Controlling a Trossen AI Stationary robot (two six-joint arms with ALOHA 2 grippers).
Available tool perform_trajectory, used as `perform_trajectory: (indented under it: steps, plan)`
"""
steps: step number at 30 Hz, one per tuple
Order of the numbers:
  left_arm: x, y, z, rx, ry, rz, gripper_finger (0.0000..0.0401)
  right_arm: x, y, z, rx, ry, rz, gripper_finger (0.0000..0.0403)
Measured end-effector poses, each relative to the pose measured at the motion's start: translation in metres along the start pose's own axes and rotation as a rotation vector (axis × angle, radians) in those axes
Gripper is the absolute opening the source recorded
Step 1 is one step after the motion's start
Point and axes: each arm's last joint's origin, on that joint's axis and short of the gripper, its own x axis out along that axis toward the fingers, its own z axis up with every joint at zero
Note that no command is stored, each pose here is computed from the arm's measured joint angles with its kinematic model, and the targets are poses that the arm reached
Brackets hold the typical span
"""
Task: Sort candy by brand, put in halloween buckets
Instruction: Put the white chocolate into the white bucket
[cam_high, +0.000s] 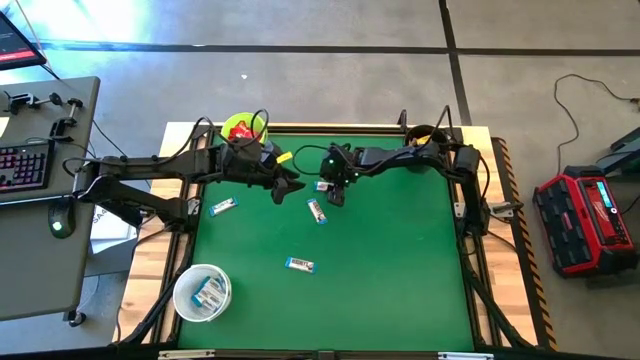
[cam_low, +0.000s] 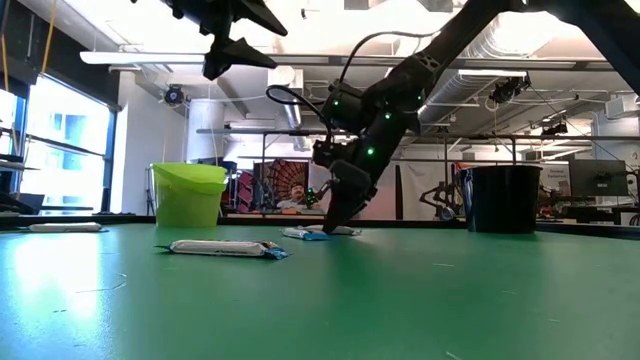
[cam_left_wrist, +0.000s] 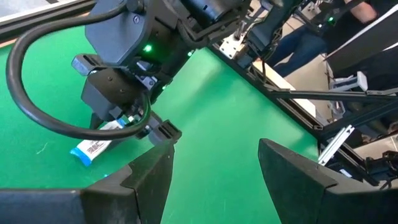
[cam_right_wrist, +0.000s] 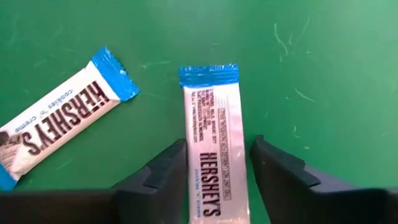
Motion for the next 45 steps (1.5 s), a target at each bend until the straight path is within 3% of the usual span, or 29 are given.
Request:
perform_trajectory:
  steps: [9, 18, 24, 34, 45]
  plan:
    - [0.000, 0.002, -0.002, -0.001, 0.025, 0.016, 0.0227, -0.007, 0.001, 0.008, 0.021, 0.043, 0.012, 0.0089]
    - [0.000, 0.002, -0.003, -0.001, 0.029, 0.018, 0.0227, -0.019, 0.000, 0.027, 0.019, 0.021, 0.026, 0.0051]
    - [-0.025, 0.000, 0.004, 0.025, -0.054, 0.037, 0.0227, -0.035, 0.001, 0.041, -0.001, 0.019, 0.031, 0.0016]
    - [-0.069, -0.001, 0.012, 0.058, -0.190, 0.026, 0.0227, -0.097, 0.010, 0.076, -0.032, -0.153, 0.057, 0.0000]
    - [-0.065, -0.001, 0.014, 0.084, -0.204, 0.039, 0.0227, -0.185, 0.037, 0.109, -0.044, -0.428, 0.023, 0.0000]
